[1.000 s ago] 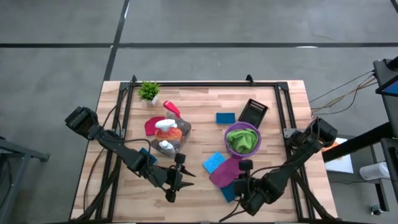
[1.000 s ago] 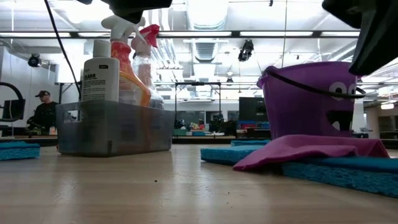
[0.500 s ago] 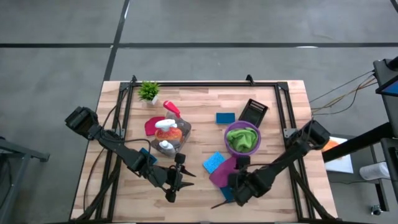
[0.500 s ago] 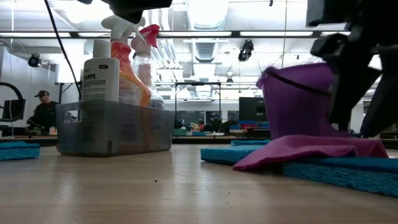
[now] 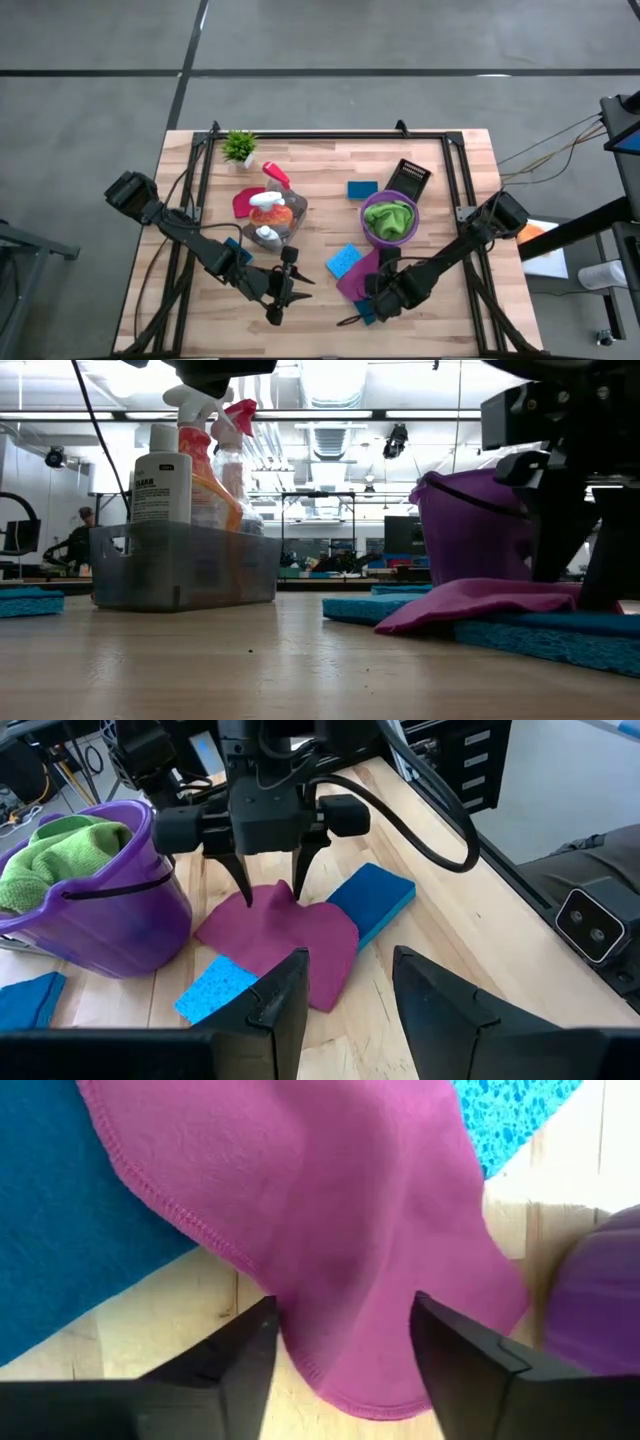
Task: Pick & Place Kitchen Items
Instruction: Put the pink microfiber cloth into the purple bucket
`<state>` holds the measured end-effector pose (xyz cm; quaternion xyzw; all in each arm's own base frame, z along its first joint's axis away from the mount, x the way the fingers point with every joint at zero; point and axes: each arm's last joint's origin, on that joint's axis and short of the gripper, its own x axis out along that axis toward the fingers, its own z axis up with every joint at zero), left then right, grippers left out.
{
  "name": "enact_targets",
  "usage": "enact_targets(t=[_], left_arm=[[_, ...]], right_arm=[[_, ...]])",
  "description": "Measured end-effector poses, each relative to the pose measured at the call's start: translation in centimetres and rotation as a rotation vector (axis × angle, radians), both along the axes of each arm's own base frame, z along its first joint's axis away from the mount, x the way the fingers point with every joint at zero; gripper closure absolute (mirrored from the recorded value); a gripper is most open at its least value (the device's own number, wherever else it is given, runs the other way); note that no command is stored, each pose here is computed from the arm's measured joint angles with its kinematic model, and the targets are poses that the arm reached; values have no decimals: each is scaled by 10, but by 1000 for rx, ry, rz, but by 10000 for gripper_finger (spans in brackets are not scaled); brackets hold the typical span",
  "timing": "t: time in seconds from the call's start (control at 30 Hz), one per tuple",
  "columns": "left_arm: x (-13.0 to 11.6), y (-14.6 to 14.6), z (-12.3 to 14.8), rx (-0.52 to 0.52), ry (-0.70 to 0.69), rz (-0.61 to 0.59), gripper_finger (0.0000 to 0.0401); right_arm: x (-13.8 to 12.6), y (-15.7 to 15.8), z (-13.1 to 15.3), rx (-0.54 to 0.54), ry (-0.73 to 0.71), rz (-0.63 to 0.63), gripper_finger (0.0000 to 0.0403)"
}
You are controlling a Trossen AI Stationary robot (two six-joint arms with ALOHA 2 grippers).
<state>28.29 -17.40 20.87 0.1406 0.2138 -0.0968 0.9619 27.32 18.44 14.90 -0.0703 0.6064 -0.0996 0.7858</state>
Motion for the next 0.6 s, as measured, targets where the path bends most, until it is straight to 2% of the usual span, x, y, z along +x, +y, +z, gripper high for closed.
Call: enact_targets(t=[0.33, 0.47, 0.6], left_arm=[[0, 0, 0, 0, 0, 0, 254], [0, 0, 0, 0, 1, 0, 254], [0, 0, 0, 1, 1, 0, 254]], right_arm=[[2, -3, -7, 5, 3, -6, 302], [2, -2, -7, 7, 2, -1, 370], [-2, 4, -6, 8, -2, 20, 384]])
